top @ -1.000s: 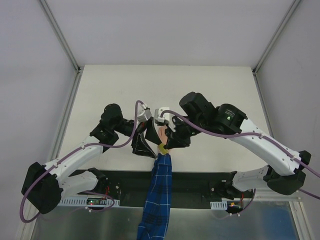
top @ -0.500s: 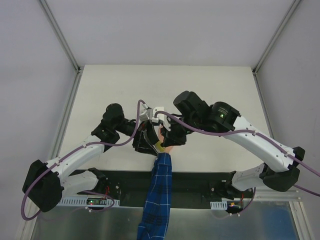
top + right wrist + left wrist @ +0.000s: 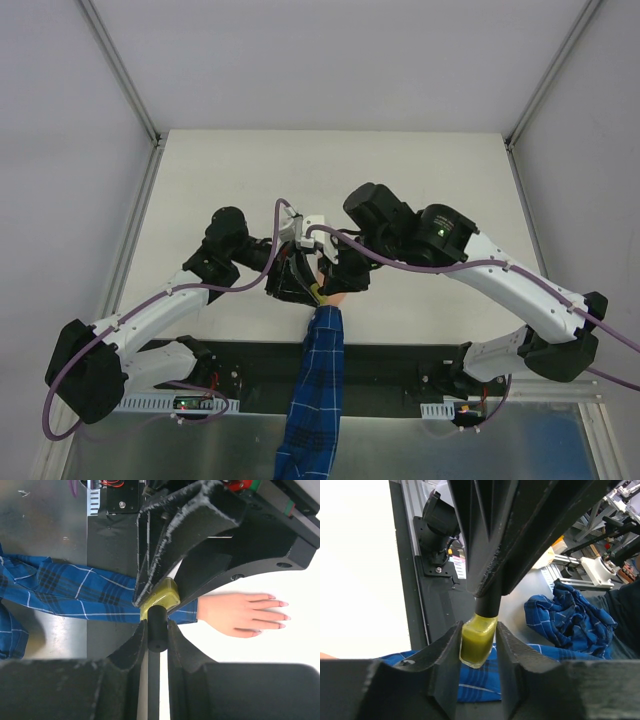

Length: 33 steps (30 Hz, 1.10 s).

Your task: Paint the nails

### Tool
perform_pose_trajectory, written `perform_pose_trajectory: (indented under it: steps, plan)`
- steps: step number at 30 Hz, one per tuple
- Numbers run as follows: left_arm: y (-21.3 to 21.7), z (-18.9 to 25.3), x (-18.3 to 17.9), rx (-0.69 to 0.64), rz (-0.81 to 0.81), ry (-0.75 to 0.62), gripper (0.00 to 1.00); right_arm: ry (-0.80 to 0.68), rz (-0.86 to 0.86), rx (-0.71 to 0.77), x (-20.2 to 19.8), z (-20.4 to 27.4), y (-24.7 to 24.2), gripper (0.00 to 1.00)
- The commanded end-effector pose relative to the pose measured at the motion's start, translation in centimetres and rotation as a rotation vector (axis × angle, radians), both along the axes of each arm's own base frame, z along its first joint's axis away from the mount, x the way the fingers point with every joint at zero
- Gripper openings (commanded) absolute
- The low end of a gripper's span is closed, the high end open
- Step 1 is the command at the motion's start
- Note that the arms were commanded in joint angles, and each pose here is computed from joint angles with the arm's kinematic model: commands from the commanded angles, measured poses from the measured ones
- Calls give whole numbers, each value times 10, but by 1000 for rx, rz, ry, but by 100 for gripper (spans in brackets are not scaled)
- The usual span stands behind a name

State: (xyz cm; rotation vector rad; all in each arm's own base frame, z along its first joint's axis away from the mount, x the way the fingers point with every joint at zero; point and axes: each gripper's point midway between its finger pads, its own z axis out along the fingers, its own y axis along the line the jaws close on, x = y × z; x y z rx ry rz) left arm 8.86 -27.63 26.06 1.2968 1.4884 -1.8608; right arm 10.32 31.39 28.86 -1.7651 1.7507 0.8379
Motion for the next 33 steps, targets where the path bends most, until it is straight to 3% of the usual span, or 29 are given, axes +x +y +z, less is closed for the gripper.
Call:
perform_pose_trajectory:
  steps: [1,6,8,9,11,12,15,22,27,33]
  plan:
    - [-1,18,-4,-67,-30,-95,26,-86,-22,48,15,14,8,0]
    - [-5,18,5,-69,28,-110,0,-109,-109,28,27,7,10,2]
    - [-7,14,10,-47,71,-96,0,-89,-217,47,34,10,8,19]
    - [-7,15,12,-58,89,-131,0,-86,-260,54,38,10,8,33]
    - [-8,11,18,-40,142,-140,0,-47,-351,79,40,11,7,40]
    - [-7,12,19,-47,160,-165,0,-33,-389,90,42,11,8,51]
    - [-8,9,30,-33,242,-191,0,15,-590,156,55,19,4,66]
    - [-2,4,61,10,464,-283,0,226,-1028,282,71,34,-11,71]
    - [9,8,79,9,621,-353,0,375,-1135,288,72,32,5,68]
    - [18,10,87,7,711,-403,0,375,-1164,305,84,33,20,59]
